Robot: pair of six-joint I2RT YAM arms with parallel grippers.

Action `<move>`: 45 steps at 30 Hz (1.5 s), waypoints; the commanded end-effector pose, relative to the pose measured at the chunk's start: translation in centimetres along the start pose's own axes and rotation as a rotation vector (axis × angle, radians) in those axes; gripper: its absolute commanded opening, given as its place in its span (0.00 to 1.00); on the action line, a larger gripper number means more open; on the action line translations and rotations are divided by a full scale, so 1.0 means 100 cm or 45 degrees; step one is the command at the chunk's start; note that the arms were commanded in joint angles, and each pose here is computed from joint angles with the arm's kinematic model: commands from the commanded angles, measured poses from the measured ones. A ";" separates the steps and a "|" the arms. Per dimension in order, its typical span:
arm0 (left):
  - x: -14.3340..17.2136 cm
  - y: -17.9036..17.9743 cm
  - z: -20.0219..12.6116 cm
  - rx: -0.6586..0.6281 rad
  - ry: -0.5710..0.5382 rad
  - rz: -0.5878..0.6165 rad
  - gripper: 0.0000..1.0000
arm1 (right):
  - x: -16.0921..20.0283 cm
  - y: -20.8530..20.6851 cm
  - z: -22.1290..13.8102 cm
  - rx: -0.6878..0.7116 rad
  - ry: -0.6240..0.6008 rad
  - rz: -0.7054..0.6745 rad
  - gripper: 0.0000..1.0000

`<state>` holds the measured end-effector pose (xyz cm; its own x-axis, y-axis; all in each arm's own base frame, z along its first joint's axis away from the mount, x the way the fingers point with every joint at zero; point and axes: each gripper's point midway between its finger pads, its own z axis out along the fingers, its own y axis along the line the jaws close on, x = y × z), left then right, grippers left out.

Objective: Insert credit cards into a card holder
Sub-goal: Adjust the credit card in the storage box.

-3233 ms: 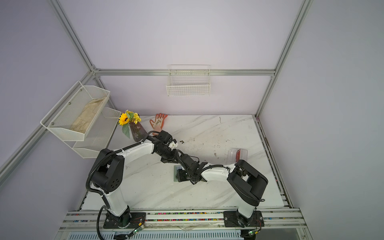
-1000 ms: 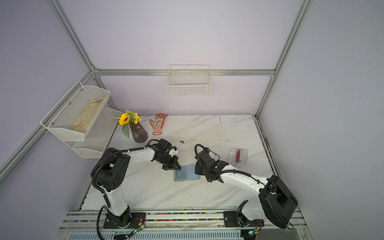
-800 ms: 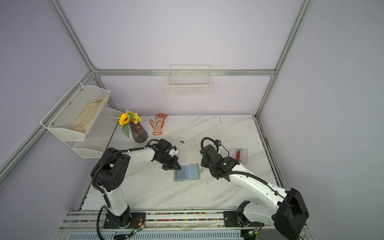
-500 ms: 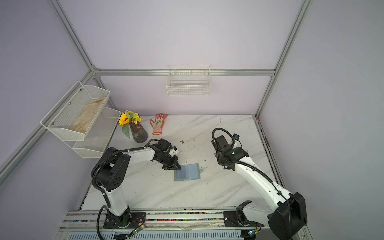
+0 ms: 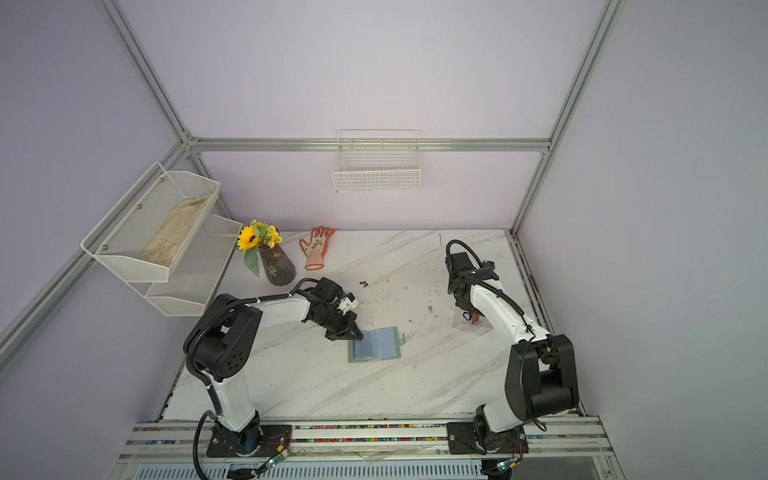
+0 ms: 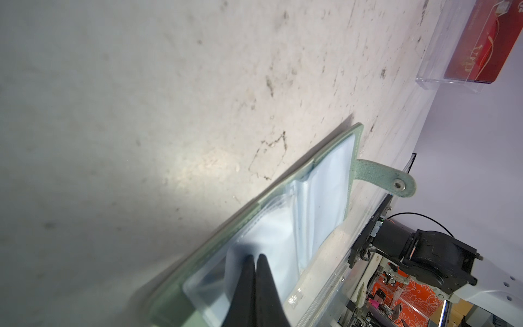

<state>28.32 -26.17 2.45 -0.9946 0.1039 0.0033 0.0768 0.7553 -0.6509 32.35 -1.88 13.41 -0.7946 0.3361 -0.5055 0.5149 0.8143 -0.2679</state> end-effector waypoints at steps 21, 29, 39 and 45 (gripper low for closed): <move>0.025 0.044 0.017 -0.203 0.102 -0.084 0.00 | 0.008 0.007 0.050 0.059 0.196 -0.206 0.51; 0.025 0.045 0.017 -0.207 0.101 -0.088 0.00 | 0.016 0.018 0.068 0.044 0.249 -0.270 0.51; 0.025 0.048 0.018 -0.217 0.103 -0.100 0.00 | 0.017 0.029 0.077 0.005 0.267 -0.333 0.39; 0.026 0.047 0.016 -0.220 0.099 -0.100 0.00 | 0.024 0.040 0.077 -0.087 0.288 -0.376 0.22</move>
<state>28.30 -26.17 2.39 -0.9946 0.1036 0.0059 0.0748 0.7555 -0.6509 35.24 -2.01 7.09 -0.9439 0.1860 -0.2728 0.2775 0.8946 -0.3504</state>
